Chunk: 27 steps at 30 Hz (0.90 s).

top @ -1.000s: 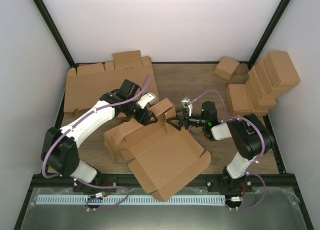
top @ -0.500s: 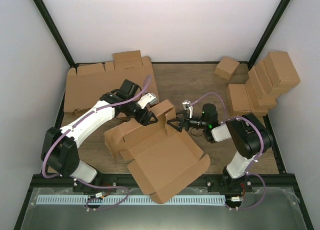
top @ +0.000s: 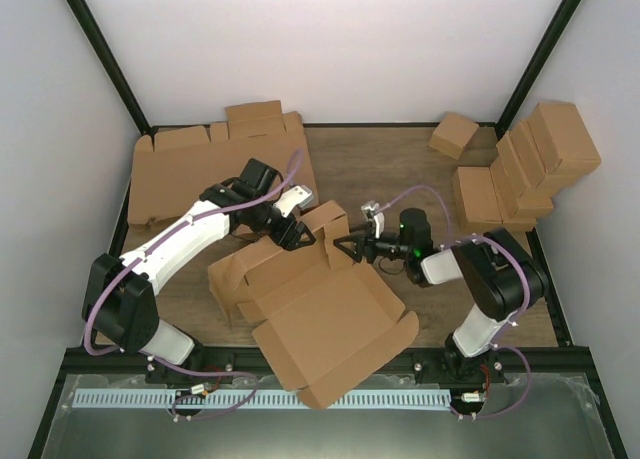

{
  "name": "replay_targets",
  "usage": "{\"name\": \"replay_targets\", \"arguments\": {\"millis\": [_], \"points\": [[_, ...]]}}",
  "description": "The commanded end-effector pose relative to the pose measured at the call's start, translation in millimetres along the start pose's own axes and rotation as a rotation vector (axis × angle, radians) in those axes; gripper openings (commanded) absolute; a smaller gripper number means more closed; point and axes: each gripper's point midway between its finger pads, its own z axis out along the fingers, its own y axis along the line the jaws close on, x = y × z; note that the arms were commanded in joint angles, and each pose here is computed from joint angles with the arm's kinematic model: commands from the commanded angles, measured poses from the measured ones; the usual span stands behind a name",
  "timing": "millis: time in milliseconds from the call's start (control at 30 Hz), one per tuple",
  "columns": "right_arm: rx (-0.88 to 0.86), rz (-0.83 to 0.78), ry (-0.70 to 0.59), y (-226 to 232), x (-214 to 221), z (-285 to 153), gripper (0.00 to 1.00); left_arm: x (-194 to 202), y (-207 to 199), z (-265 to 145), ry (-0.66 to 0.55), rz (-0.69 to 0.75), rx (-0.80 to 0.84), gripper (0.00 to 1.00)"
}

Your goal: Fold the paper box

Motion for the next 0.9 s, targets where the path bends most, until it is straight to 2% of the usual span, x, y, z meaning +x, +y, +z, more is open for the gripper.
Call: {"name": "replay_targets", "arguments": {"millis": [0,167,367,500,600,633,700,733,800,867], "points": [[0.099,-0.08,0.035,-7,-1,19,0.59,-11,0,0,-0.036,0.033,0.008,0.67],[0.344,-0.118,0.0,-34,-8,25,0.53,-8,-6,3,-0.029,0.033,0.038,0.67],[0.512,-0.178,-0.05,-41,-18,30,0.28,-2,-5,7,-0.009,0.031,0.023,0.67],[0.578,-0.224,-0.081,-34,-22,28,0.25,1,-1,7,0.004,0.026,-0.001,0.67],[0.658,-0.229,-0.1,-38,-26,22,0.03,0,1,7,0.005,0.023,-0.009,0.67],[0.674,-0.227,-0.101,-40,-26,21,0.01,0,1,7,0.006,0.021,-0.009,0.67],[0.69,-0.227,-0.09,-43,-25,21,0.03,0,1,8,0.007,0.018,-0.009,0.67],[0.688,-0.228,-0.086,-43,-23,21,0.11,0,2,8,0.008,0.015,-0.012,0.67],[0.66,-0.238,-0.087,-37,-22,20,0.41,0,2,7,0.008,0.016,-0.016,0.67],[0.613,-0.26,-0.111,-25,-24,17,0.46,0,4,7,0.008,0.015,-0.025,0.67]]}}
